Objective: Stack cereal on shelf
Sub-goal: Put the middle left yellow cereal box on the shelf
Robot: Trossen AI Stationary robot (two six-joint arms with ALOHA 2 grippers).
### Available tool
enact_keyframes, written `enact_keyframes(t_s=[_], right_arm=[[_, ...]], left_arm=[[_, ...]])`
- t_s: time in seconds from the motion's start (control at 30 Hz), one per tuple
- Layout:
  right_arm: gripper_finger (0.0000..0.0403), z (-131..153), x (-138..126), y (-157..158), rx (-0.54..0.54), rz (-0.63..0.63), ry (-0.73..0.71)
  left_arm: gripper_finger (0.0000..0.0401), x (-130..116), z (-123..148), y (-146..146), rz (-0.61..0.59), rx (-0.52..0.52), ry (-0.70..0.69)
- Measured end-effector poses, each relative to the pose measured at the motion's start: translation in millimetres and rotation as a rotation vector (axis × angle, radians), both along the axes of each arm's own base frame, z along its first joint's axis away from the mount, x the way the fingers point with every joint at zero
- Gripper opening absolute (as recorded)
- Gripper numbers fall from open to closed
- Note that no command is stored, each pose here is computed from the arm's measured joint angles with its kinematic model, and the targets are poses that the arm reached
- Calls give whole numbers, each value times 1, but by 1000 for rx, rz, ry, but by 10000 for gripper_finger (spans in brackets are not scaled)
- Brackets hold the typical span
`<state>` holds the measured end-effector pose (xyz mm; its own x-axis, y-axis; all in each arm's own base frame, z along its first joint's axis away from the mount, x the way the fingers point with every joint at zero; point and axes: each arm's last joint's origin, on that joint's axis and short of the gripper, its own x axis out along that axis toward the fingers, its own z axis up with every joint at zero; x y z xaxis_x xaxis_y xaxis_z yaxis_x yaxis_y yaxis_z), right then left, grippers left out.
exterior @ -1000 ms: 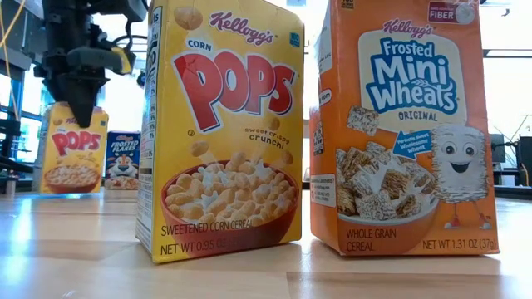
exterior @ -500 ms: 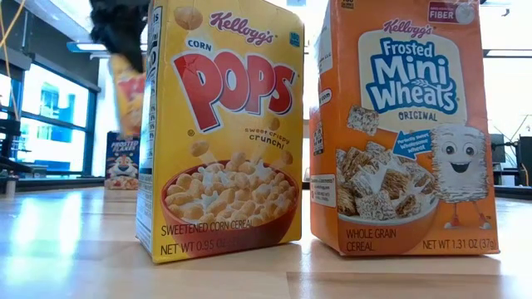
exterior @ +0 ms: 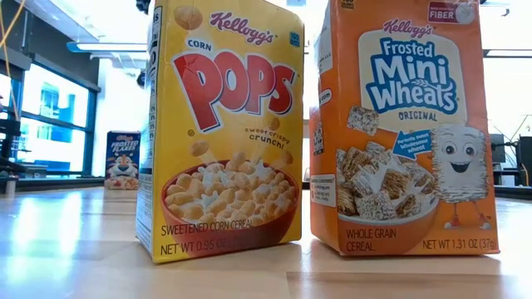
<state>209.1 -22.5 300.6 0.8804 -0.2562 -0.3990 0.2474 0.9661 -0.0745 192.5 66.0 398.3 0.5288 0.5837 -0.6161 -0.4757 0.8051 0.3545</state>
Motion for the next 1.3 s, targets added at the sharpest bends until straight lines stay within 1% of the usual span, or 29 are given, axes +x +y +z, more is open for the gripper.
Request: enact_keyframes(t_s=[0.13, 0.23, 0.37, 0.5, 0.57, 0.7, 0.77, 0.87, 1.3], right_arm=[[245, 0, 0, 0, 0, 0, 0], [245, -1, 0, 0, 3, -1, 5], [245, -3, -1, 0, 24, -10, 23], [245, -4, -2, 0, 29, -12, 39], [245, -4, -2, 0, 29, -12, 37], [245, -4, -2, 0, 30, -12, 37], [245, -4, -2, 0, 30, -13, 37], [245, -4, -2, 0, 30, -13, 37], [245, -7, 1, 0, 52, -22, 49]], left_arm=[[135, 8, 7, 17, -31, 121, -28], [135, 15, 7, 29, -43, 183, -5], [135, 23, 0, 46, -53, 233, 75], [135, 32, -10, 62, -76, 249, 152], [135, 36, -16, 69, -80, 243, 195], [135, 46, -21, 81, -71, 224, 229], [136, 50, -20, 85, -79, 210, 234], [135, 55, -18, 88, -120, 161, 239], [135, 66, -11, 97, -133, 85, 338]])
